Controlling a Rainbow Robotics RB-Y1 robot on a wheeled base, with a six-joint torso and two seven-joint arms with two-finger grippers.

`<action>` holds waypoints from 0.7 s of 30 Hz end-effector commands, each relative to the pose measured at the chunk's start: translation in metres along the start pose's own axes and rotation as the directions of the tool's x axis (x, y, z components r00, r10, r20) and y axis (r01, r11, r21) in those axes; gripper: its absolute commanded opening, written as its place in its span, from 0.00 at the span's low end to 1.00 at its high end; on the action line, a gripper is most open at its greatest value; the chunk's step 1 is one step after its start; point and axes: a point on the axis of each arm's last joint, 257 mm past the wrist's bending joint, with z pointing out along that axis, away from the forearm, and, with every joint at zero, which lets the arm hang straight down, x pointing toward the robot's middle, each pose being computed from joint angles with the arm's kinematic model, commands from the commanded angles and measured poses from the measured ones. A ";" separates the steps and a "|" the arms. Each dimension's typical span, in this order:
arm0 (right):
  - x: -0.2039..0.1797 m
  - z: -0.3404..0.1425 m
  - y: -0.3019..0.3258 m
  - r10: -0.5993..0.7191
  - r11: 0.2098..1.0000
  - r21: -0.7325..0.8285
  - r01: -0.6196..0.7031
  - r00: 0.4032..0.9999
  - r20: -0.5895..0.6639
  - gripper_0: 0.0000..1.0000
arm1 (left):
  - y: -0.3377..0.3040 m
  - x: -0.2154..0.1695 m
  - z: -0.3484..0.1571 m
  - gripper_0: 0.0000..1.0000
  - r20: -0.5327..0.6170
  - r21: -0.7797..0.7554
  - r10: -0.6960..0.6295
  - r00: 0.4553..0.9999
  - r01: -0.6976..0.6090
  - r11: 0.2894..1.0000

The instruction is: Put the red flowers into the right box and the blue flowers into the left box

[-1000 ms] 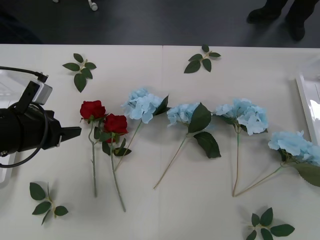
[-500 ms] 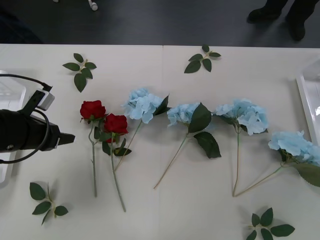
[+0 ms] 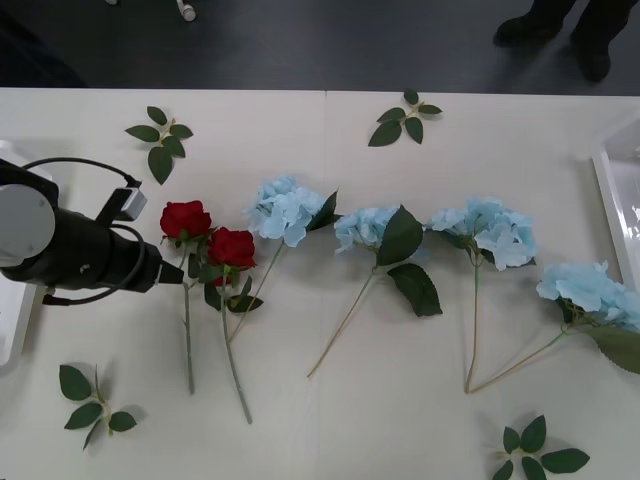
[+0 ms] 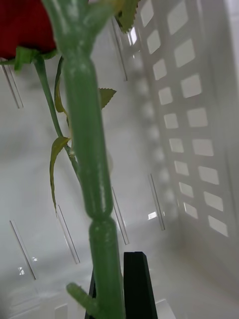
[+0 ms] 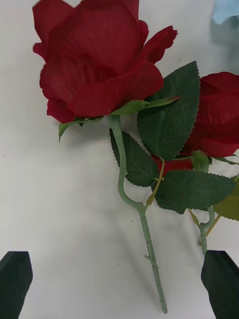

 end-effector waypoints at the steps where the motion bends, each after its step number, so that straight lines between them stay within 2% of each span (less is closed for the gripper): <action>1: -0.006 0.000 -0.003 -0.020 1.000 0.018 0.020 1.000 0.014 0.00 | -0.006 -0.021 0.006 1.00 0.021 -0.010 -0.047 0.999 0.047 0.999; 7: -0.002 0.005 0.003 -0.019 1.000 0.011 0.019 1.000 0.008 0.00 | -0.008 -0.027 0.025 1.00 0.014 -0.023 -0.079 0.997 0.079 0.997; 8: -0.001 0.005 0.003 -0.018 1.000 0.011 0.018 1.000 0.006 0.03 | -0.009 -0.027 0.028 1.00 0.012 -0.021 -0.084 0.996 0.084 0.996; 11: -0.002 0.006 0.003 -0.018 1.000 0.014 0.018 1.000 0.007 0.25 | -0.012 -0.026 0.037 1.00 -0.002 -0.017 -0.089 0.996 0.089 0.996; 12: -0.002 0.006 0.002 -0.021 1.000 0.018 0.021 1.000 0.007 0.48 | -0.011 -0.026 0.040 1.00 -0.003 -0.025 -0.087 0.996 0.087 0.996; 14: 0.001 0.008 0.003 -0.031 0.999 0.023 0.031 1.000 0.003 0.61 | -0.011 -0.025 0.044 1.00 -0.008 -0.033 -0.080 0.997 0.080 0.996; 21: 0.004 0.012 0.000 -0.058 0.997 0.054 0.058 0.998 -0.005 0.61 | -0.014 -0.019 0.056 1.00 -0.035 -0.055 -0.062 0.998 0.060 0.997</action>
